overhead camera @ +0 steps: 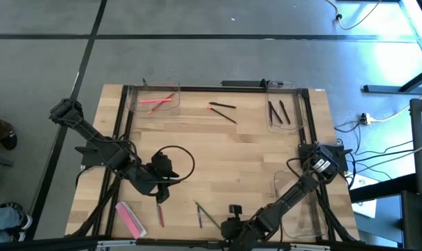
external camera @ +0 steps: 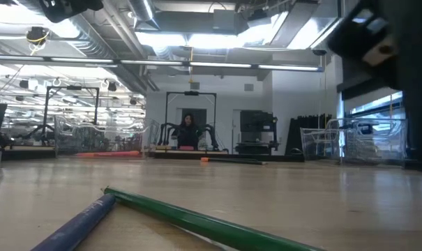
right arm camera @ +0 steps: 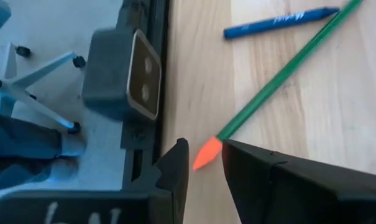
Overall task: Sort crayons/erasers/pens/pencils in bins
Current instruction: Put the green pencil into the top left transparent bin
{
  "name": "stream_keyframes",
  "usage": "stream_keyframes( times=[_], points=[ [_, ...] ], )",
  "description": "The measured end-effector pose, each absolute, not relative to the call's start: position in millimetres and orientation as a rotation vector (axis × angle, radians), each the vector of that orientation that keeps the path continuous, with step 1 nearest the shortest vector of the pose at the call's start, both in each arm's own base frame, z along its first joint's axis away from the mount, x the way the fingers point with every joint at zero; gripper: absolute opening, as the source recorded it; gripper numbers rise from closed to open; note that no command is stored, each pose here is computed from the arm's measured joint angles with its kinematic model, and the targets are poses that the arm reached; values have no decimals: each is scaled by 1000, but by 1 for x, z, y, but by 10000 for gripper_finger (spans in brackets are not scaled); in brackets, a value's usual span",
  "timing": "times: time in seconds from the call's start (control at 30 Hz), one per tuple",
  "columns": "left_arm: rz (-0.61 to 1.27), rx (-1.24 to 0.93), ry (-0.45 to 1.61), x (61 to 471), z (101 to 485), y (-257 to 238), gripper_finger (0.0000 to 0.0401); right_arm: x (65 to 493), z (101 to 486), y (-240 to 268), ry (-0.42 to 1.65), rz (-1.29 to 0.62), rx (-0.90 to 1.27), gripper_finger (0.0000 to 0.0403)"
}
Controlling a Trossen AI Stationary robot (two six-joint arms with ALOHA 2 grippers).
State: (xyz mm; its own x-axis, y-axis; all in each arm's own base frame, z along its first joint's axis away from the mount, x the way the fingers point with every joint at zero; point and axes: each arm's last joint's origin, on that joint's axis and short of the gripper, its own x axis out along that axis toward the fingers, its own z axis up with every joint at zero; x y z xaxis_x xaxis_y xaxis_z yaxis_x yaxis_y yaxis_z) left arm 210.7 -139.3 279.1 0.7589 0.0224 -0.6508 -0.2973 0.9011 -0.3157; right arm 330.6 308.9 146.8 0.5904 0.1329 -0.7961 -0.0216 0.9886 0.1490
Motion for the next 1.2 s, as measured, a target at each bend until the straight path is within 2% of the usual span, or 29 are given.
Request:
stream_keyframes(
  times=[0.5, 0.93, 1.2],
  points=[
    [181, -419, 693, 211, 279, -139, 98, 331, 121, 313, 971, 72, 93, 100],
    [182, -420, 693, 211, 279, -139, 98, 333, 119, 303, 991, -29, 120, 100],
    [182, -420, 693, 211, 279, -139, 98, 337, 119, 301, 984, 13, 73, 100]
  ],
)
